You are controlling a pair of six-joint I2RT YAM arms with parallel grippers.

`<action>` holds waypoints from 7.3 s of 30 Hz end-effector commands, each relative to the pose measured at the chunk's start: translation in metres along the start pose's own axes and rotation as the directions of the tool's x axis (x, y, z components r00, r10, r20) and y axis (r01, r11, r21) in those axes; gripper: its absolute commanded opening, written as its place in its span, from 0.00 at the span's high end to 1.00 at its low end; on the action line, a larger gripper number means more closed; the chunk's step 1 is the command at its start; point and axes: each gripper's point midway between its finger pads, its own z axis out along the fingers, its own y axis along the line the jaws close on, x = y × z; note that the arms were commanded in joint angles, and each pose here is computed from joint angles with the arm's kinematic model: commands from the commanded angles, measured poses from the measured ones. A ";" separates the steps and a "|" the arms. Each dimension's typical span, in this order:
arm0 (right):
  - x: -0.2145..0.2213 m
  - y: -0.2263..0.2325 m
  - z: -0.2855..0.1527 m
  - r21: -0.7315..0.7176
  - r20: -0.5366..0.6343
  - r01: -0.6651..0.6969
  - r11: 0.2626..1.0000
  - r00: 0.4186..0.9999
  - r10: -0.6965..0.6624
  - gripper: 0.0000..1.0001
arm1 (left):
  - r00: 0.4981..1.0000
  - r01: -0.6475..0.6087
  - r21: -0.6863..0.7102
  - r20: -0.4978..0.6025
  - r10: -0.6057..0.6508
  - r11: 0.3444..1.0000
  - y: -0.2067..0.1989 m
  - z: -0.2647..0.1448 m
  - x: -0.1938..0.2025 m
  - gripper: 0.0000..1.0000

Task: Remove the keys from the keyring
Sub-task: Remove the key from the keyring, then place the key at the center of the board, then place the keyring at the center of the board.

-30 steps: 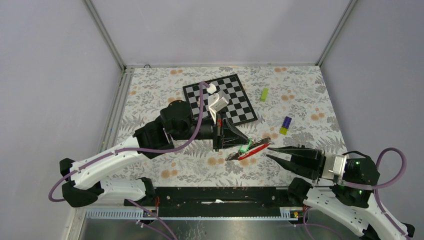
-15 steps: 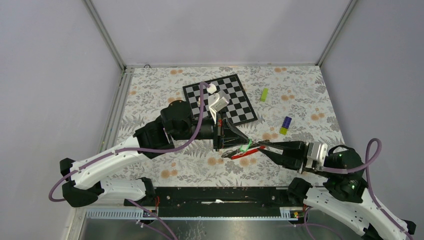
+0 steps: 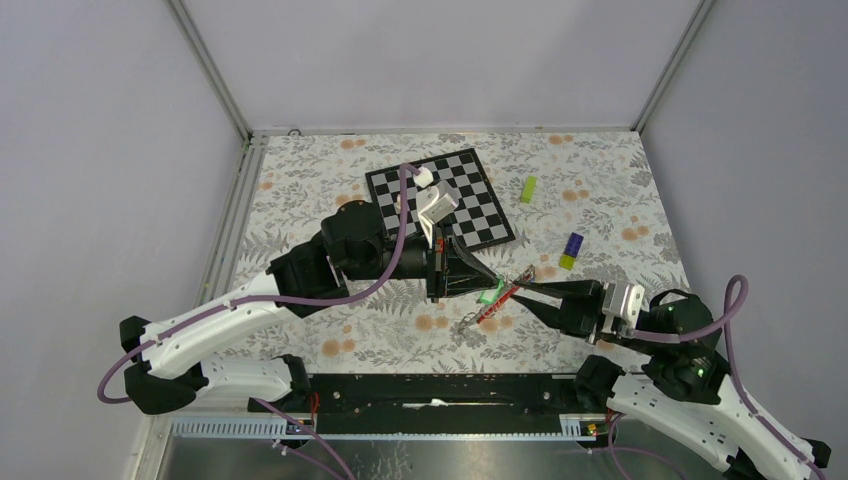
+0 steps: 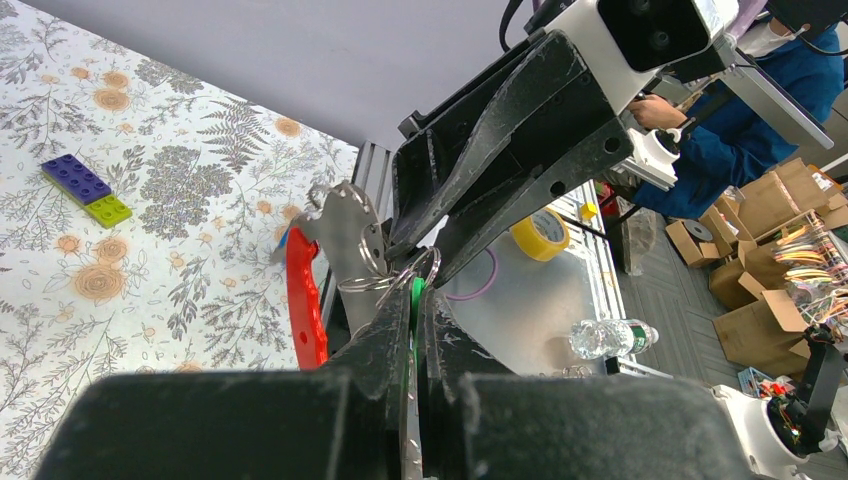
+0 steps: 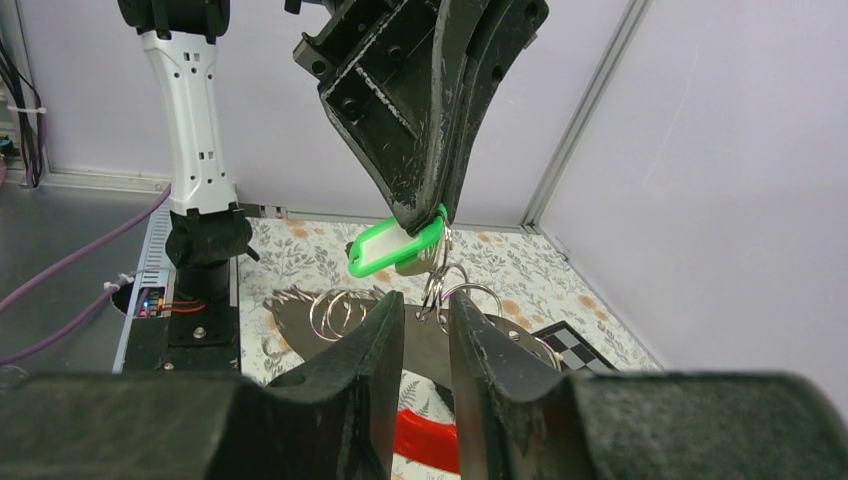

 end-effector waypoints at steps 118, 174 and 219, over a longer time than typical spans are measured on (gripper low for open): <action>-0.007 -0.017 0.008 0.088 0.061 0.008 0.996 0.998 -0.014 0.70 | 0.991 -0.030 -0.014 0.131 0.031 0.999 -0.010 -0.013 -0.039 1.00; -0.053 -0.009 -0.007 0.073 0.269 0.048 0.996 0.961 -0.066 1.00 | 0.988 -0.004 -0.033 0.152 0.009 0.999 -0.004 -0.014 -0.042 1.00; 0.264 -0.003 -0.064 0.798 -0.388 -0.255 0.545 0.474 0.790 1.00 | 0.947 0.288 -0.824 0.171 -0.271 0.487 0.231 -0.095 0.212 1.00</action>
